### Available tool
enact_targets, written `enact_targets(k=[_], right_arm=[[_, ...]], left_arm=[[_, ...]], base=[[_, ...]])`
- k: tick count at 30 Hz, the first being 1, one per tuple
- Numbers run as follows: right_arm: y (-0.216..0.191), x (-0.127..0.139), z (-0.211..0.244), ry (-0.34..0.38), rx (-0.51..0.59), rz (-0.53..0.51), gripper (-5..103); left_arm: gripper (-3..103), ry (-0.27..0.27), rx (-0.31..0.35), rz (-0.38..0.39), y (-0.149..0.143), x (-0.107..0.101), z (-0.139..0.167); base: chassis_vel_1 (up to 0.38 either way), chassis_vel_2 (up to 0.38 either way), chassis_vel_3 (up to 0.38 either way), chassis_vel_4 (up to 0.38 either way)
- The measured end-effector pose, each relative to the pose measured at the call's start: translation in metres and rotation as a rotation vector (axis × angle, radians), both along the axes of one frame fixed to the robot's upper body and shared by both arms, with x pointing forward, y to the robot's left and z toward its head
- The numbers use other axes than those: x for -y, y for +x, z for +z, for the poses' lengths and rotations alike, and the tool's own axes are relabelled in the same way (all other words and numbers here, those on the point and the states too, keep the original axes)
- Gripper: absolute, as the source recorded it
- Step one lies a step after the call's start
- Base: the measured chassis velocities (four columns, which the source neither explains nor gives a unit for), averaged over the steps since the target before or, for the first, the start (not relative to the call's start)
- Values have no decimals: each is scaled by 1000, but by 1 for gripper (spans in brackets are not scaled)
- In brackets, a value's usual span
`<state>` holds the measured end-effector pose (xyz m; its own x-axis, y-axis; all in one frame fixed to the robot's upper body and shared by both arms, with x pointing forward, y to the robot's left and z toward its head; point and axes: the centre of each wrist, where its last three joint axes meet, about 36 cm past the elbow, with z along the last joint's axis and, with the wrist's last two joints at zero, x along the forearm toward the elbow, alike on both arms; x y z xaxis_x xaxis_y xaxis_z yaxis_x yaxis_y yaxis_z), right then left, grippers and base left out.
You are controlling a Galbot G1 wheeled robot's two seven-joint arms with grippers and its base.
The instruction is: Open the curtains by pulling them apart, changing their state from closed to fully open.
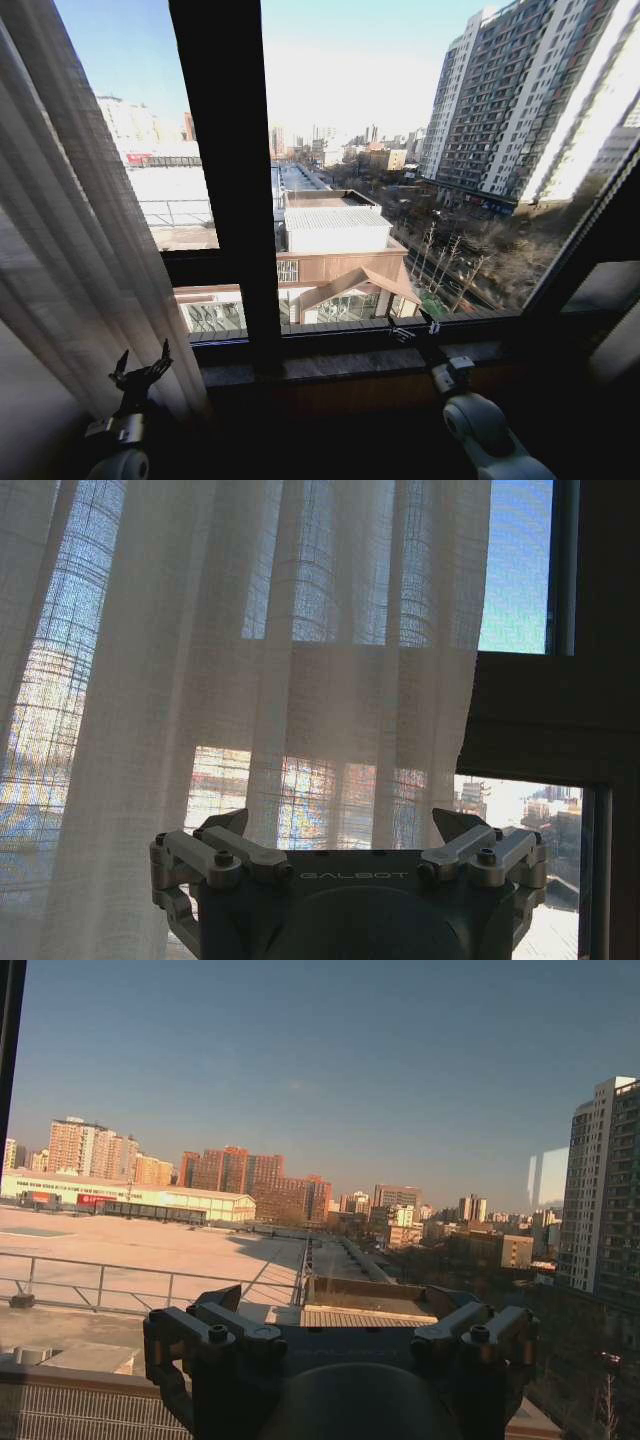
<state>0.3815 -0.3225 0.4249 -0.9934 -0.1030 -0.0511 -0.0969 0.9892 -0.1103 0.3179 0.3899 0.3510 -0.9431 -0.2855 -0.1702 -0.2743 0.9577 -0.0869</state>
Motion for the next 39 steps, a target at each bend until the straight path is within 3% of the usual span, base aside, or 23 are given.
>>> enact_targets(k=[39], right_arm=[[0, 0, 0, 0, 0, 0, 100]], left_arm=[[100, 0, 0, 0, 0, 0, 0]], base=[[0, 0, 0, 0]])
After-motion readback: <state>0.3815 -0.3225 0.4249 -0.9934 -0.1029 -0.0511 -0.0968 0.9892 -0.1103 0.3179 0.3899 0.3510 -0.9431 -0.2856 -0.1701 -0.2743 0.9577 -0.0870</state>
